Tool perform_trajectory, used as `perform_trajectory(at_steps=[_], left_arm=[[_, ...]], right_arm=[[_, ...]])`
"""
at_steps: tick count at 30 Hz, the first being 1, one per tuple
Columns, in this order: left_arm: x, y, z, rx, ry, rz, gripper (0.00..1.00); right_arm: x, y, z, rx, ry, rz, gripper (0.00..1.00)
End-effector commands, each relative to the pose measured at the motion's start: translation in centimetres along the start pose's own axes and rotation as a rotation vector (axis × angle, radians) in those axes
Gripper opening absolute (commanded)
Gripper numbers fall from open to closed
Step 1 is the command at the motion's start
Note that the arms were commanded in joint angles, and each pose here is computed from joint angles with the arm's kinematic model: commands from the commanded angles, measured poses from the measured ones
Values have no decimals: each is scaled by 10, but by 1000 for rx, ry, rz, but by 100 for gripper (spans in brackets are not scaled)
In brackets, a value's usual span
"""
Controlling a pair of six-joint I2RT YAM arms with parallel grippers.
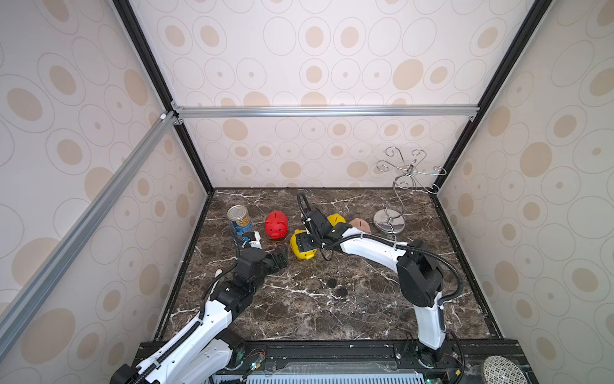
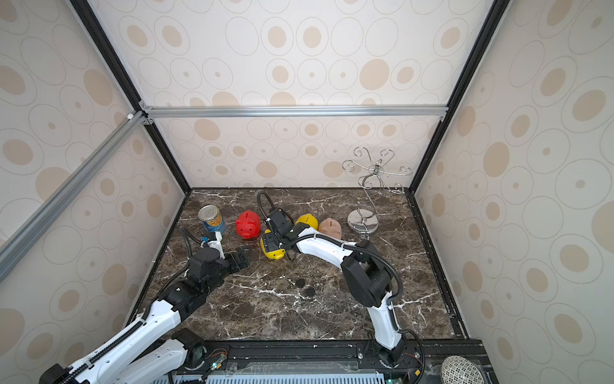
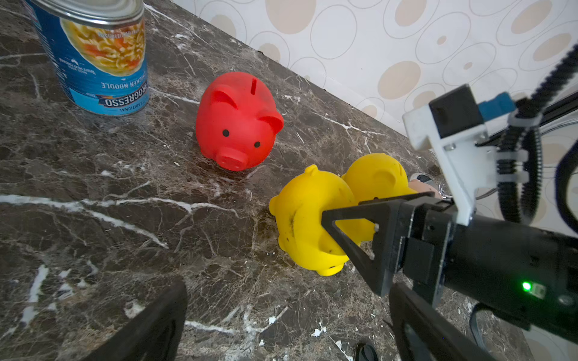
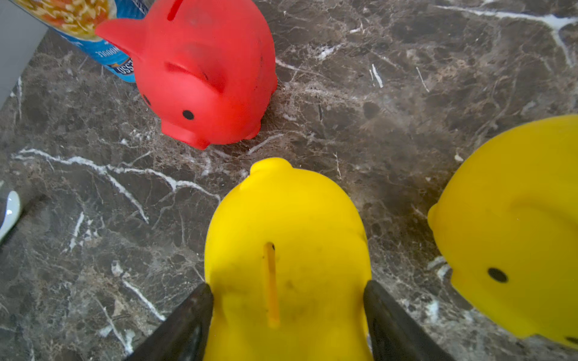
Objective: Open piggy banks
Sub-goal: Move the piggy bank to the center of the board.
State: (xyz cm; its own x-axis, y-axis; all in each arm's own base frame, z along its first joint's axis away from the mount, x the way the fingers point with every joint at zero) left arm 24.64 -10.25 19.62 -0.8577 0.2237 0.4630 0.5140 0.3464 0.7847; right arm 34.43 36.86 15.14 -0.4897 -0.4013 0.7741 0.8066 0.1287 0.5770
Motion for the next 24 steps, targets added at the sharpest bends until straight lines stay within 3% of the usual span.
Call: perform_trajectory(at_steps=[1,21,24], left_arm=[[2,16,-5,1,1,-48,100],[-12,45,5,1,65,-82,100],[-22,48,10,14,75,-78,100]], right_arm=[[9,-19,7,-88,35,56,79],[47,-7,59,-155,381,86,80],[52,-12,50,-113,347,70,77]])
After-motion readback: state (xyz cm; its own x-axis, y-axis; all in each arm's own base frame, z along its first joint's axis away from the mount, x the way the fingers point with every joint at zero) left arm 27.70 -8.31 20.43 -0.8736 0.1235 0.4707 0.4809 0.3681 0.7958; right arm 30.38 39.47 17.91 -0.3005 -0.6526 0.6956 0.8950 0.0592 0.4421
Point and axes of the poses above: each gripper's point midway between its finger pads, its own x axis back along the fingers, its own z axis along the line the jaws close on, y = z × x, the point moved 5 cm from there along x, back along the fingers, and after that the axes turned 5 degrees about -x, right-handed, at the moved point
